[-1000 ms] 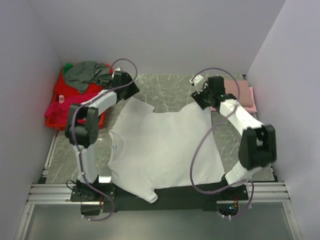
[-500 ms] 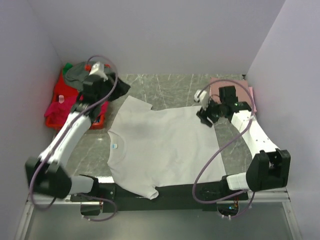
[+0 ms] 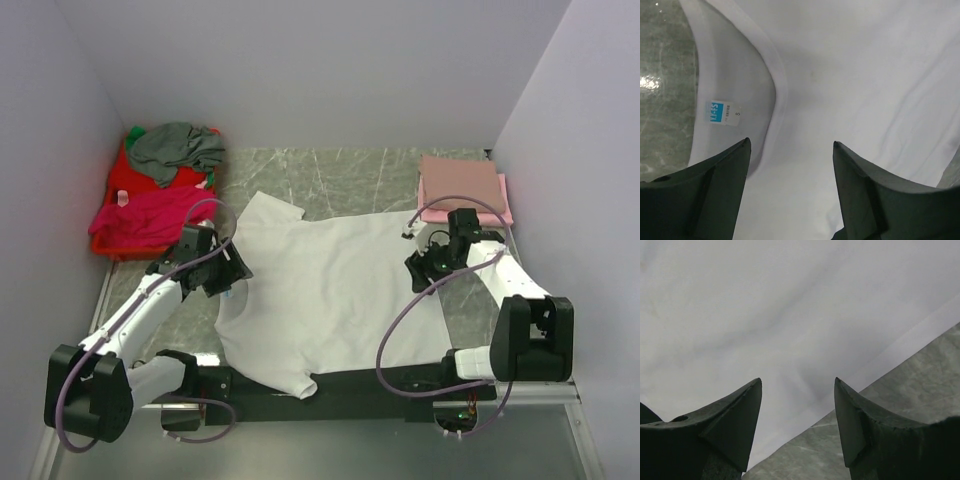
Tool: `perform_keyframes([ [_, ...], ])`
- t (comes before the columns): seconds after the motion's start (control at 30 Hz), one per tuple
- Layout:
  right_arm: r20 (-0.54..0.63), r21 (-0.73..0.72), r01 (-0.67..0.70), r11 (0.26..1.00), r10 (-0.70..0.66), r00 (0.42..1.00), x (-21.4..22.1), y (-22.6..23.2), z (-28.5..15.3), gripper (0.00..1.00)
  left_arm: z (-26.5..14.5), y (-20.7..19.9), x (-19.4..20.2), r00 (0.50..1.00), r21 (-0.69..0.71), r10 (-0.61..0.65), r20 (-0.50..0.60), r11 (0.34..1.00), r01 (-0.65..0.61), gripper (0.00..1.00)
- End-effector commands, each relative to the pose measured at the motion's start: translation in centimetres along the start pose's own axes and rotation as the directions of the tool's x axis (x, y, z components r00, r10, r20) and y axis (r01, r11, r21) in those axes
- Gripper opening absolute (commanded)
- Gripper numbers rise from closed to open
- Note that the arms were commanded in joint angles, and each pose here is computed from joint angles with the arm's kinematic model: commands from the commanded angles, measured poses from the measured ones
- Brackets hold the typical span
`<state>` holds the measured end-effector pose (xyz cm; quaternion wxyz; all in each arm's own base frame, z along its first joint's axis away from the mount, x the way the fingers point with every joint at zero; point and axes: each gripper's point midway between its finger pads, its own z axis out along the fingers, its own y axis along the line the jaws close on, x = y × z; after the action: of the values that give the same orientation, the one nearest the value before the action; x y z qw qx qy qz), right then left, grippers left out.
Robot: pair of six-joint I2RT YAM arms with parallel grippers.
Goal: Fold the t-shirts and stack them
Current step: Flatten the tshirt out
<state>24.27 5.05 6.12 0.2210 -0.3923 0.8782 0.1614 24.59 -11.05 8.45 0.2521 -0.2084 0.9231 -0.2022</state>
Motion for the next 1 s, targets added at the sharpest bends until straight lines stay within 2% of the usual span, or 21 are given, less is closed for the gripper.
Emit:
perform_keyframes([
  [0.0,0.004,0.026,-0.039,0.999,0.039,0.999,0.0,-1.0,0.1,0.66,-0.7,0.9,-0.1,0.999,-0.080,-0.036,-0.015,0.996,0.034,0.72],
  [0.13,-0.077,0.051,-0.104,0.993,0.107,0.991,2.3,-2.0,1.5,0.64,-1.1,2.5,0.1,0.992,-0.177,-0.128,0.018,0.976,0.129,0.72],
  [0.23,-0.104,0.074,-0.142,0.987,0.149,0.983,2.8,-2.9,2.3,0.61,-0.6,3.0,-0.5,0.990,-0.199,-0.128,0.051,0.971,0.136,0.70],
  [0.3,-0.116,0.095,-0.159,0.983,0.169,0.979,3.0,-3.5,2.6,0.59,0.3,3.4,-0.3,0.992,-0.230,-0.124,0.021,0.965,0.125,0.66],
  [0.4,-0.098,0.096,-0.157,0.983,0.166,0.981,2.4,-3.9,2.3,0.58,1.1,0.4,-1.1,0.998,-0.110,-0.029,-0.048,0.994,0.024,0.60],
  [0.43,-0.082,0.102,-0.156,0.982,0.165,0.983,1.9,-4.2,2.0,0.58,1.1,-1.5,-2.7,0.999,-0.026,0.048,-0.012,0.998,-0.048,0.60],
  [0.47,-0.081,0.094,-0.157,0.983,0.165,0.983,1.7,-4.1,1.8,0.57,1.0,-3.2,-2.9,0.996,0.061,0.088,-0.019,0.994,-0.087,0.61],
  [0.5,-0.071,0.087,-0.152,0.985,0.158,0.985,1.3,-4.2,1.6,0.57,0.9,-4.5,-3.5,0.991,0.121,0.136,0.002,0.983,-0.136,0.65],
  [0.53,-0.029,0.079,-0.147,0.986,0.149,0.988,-0.1,-4.7,1.0,0.57,0.6,-6.3,-5.4,0.973,0.172,0.218,0.073,0.958,-0.227,0.69],
  [0.57,-0.019,0.062,-0.152,0.986,0.153,0.988,-0.7,-4.7,0.8,0.57,0.4,-7.7,-7.4,0.960,0.192,0.244,0.139,0.944,-0.268,0.73],
  [0.6,0.005,0.047,-0.163,0.985,0.163,0.987,-1.5,-4.8,0.6,0.58,1.5,-7.9,-8.6,0.950,0.164,0.276,0.148,0.940,-0.299,0.75],
  [0.63,0.059,0.025,-0.158,0.987,0.157,0.986,-3.6,-5.1,-0.1,0.58,0.9,-9.7,-12.0,0.917,0.141,0.327,0.230,0.921,-0.364,0.78],
  [0.67,0.077,-0.008,-0.173,0.985,0.173,0.982,-4.4,-5.1,0.1,0.58,3.3,-8.9,-13.0,0.923,0.090,0.334,0.189,0.931,-0.355,0.79],
  [0.7,0.095,-0.029,-0.180,0.983,0.182,0.979,-5.2,-5.2,0.1,0.58,4.2,-9.2,-14.2,0.911,0.079,0.370,0.181,0.918,-0.389,0.77],
  [0.73,0.145,-0.062,-0.171,0.983,0.178,0.973,-7.1,-5.4,-0.4,0.57,4.0,-11.2,-17.3,0.892,0.083,0.387,0.233,0.906,-0.415,0.74],
  [0.77,0.150,-0.085,-0.191,0.978,0.203,0.968,-7.5,-5.5,-0.1,0.57,7.2,-9.8,-17.4,0.904,0.046,0.395,0.163,0.912,-0.407,0.72],
  [0.8,0.167,-0.091,-0.188,0.978,0.201,0.965,-8.3,-5.8,-0.3,0.57,7.4,-11.3,-19.7,0.876,0.053,0.440,0.201,0.887,-0.458,0.68],
  [0.83,0.180,-0.108,-0.189,0.976,0.206,0.962,-8.8,-5.7,-0.4,0.58,8.5,-11.4,-20.3,0.865,0.041,0.464,0.193,0.877,-0.479,0.64],
  [0.87,0.191,-0.127,-0.180,0.975,0.203,0.960,-9.1,-5.5,-0.3,0.58,11.4,-9.9,-19.8,0.868,0.009,0.480,0.130,0.875,-0.485,0.63],
  [0.9,0.194,-0.132,-0.174,0.976,0.198,0.961,-9.1,-5.4,-0.3,0.58,11.5,-11.1,-21.6,0.833,0.008,0.531,0.158,0.843,-0.538,0.58],
  [0.97,0.203,-0.125,-0.151,0.981,0.174,0.964,-9.2,-5.3,-0.6,0.58,13.7,-10.8,-22.8,0.808,-0.018,0.573,0.137,0.817,-0.577,0.49],
])
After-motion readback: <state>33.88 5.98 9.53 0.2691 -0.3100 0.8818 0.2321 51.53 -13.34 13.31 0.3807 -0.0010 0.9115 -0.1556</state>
